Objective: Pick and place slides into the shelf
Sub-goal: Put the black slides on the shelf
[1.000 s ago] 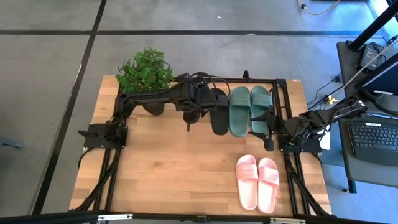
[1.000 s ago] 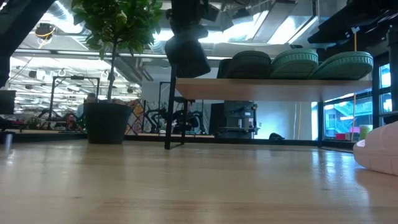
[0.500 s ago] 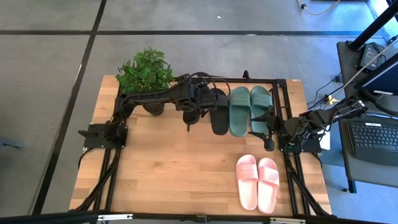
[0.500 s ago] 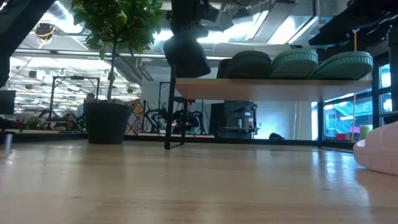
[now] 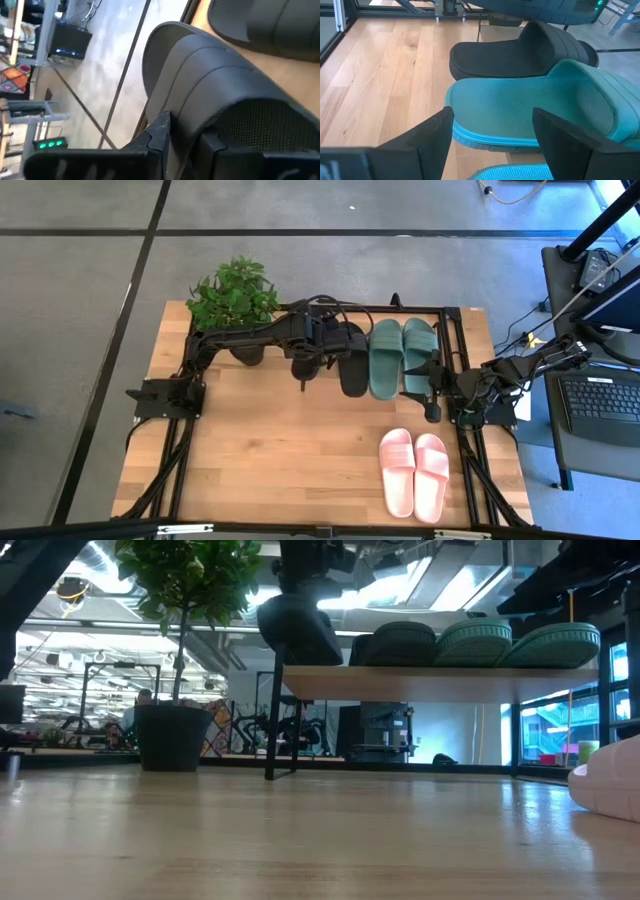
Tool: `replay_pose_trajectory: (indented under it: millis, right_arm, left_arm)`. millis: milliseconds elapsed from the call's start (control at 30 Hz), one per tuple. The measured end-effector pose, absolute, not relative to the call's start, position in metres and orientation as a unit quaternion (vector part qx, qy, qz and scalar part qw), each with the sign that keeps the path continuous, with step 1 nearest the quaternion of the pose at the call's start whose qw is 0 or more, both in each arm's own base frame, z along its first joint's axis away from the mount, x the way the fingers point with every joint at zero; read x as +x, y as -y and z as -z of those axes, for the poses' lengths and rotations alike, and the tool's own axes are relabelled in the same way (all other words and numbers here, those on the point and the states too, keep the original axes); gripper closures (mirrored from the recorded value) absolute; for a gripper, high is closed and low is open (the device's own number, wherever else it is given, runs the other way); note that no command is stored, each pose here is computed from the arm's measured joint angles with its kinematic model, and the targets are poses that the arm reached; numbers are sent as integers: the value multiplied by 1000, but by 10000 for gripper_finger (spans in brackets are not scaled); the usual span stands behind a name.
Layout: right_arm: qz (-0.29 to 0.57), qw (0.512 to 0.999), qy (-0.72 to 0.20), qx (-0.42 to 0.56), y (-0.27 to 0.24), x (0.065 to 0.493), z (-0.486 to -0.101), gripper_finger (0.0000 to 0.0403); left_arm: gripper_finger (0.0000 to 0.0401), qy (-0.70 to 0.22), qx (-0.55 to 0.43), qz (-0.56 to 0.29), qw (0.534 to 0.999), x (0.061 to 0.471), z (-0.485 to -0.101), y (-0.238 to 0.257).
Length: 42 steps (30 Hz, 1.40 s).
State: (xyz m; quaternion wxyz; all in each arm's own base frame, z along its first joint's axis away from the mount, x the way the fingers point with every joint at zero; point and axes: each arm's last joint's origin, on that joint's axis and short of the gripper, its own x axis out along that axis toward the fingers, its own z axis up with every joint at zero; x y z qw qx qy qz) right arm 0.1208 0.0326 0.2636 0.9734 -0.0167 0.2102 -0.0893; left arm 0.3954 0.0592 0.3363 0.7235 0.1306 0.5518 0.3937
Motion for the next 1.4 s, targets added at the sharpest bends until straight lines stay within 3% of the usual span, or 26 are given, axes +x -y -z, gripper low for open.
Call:
replay_pose_trajectory:
  millis: [300, 733, 1233, 1400]
  right_arm:
    - [89, 973, -210, -17, -33, 121, -264, 132]
    - [92, 973, -211, -5, -33, 121, -263, 132]
    - [92, 973, -211, -5, -32, 121, -263, 132]
    - [92, 973, -212, -4, -33, 121, -263, 132]
  left_arm:
    - [345, -557, 124, -374, 731, 397, -336, -59]
    - [252, -561, 106, -354, 741, 398, -335, -56]
    - [247, -541, 131, -329, 763, 404, -339, -37]
    - [247, -533, 125, -333, 767, 395, -359, -33]
